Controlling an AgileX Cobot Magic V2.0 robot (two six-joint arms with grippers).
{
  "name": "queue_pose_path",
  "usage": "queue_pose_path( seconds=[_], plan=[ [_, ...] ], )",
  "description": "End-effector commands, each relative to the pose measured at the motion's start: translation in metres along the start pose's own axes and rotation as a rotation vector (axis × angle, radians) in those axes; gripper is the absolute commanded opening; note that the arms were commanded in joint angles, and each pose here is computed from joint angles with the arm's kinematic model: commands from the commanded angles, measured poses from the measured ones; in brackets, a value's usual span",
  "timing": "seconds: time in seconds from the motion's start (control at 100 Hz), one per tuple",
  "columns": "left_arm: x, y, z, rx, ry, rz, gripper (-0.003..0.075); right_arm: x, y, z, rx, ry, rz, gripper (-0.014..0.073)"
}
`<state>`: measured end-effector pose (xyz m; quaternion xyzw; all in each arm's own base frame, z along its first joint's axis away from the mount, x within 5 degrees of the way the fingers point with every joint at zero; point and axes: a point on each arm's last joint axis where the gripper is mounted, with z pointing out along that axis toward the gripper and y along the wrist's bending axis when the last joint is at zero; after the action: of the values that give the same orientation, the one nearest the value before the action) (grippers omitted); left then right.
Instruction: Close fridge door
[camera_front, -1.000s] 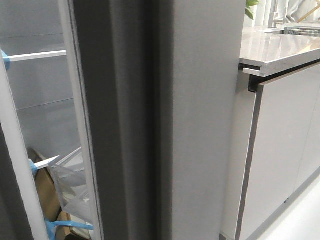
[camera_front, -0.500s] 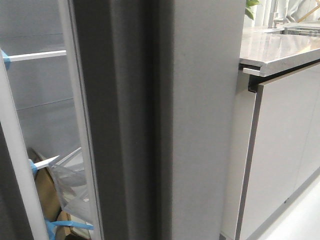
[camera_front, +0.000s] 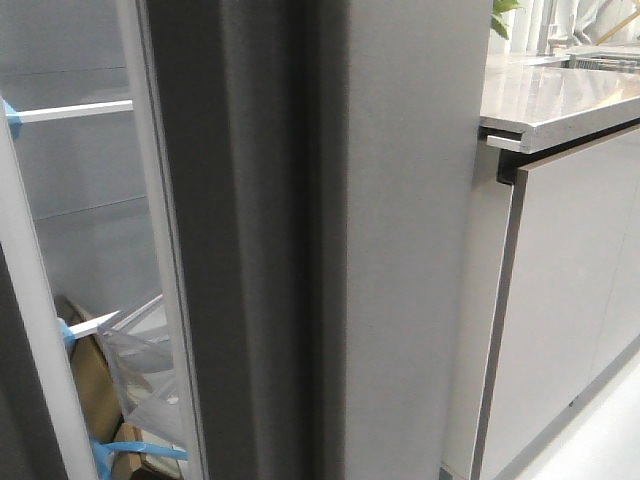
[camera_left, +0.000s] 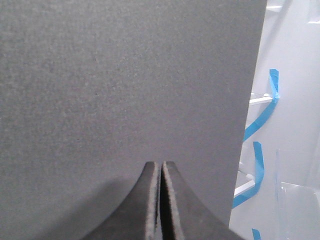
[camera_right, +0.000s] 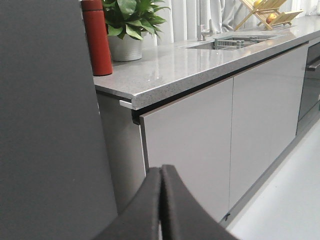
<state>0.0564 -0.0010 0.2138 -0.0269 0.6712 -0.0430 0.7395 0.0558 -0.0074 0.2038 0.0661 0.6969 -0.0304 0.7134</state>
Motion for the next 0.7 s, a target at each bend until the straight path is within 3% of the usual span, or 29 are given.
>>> queue_pose_path(
  seconds=[0.0, 0.48, 0.69],
  plan=[
    [0.004, 0.000, 0.002, 0.007, -0.029, -0.006, -0.0021, -0.020, 0.000, -0.001, 0.013, -0.105, -0.008, -0.0076],
    [0.004, 0.000, 0.002, 0.007, -0.029, -0.006, -0.0021, -0.165, 0.013, 0.032, -0.054, -0.075, 0.004, -0.0076],
    [0.004, 0.000, 0.002, 0.007, -0.029, -0.006, -0.0021, -0.225, 0.028, 0.052, -0.169, -0.111, 0.011, -0.0076]
  ],
)
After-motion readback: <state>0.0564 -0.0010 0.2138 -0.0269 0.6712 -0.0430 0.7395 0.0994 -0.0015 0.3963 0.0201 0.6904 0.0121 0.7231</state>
